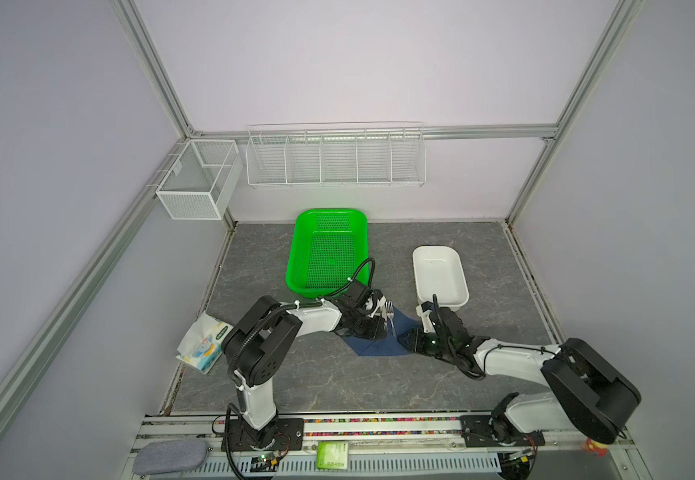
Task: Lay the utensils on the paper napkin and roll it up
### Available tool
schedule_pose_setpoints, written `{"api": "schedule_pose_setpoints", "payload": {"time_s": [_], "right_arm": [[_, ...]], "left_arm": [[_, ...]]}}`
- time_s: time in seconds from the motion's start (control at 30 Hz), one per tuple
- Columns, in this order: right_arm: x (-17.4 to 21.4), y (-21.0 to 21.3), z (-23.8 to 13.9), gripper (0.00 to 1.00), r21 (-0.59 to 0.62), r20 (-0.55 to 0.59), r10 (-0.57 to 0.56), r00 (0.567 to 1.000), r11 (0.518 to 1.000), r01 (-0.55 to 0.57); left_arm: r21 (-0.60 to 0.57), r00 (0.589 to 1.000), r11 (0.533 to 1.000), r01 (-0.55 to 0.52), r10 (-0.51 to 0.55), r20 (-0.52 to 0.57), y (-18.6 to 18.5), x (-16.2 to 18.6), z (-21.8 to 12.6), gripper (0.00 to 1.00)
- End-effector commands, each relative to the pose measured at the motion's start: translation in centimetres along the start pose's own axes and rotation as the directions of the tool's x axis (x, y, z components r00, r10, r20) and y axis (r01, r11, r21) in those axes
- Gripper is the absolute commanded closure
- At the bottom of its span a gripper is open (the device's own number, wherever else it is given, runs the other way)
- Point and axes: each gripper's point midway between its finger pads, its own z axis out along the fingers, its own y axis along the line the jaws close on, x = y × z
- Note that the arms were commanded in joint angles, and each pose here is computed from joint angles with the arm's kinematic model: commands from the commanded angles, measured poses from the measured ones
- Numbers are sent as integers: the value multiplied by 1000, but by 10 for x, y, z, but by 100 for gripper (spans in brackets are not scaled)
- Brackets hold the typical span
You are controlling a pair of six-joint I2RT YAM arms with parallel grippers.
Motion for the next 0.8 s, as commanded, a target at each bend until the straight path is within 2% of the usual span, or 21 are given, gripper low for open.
{"api": "schedule_pose_setpoints", "payload": {"time_s": [0.0, 0.2, 0.6, 0.77], "right_arm": [[9, -4, 3, 55, 30, -45, -34, 998, 999, 35], [9, -4, 5, 57, 41, -55, -44, 998, 998, 47], [9, -3, 6, 76, 94, -69, -72, 995, 992, 79], [8, -9, 3, 84, 147, -62, -68, 996, 986, 77]], "left_arm": [[3, 1000, 1000, -11, 11, 22, -3, -8, 1, 100], [1, 1000, 1000, -13, 13, 18, -3, -6, 2, 100], [2, 1000, 1000, -10, 10, 22, -4, -6, 0, 100], [-1, 1000, 1000, -13, 13, 29, -5, -6, -4, 95]]}}
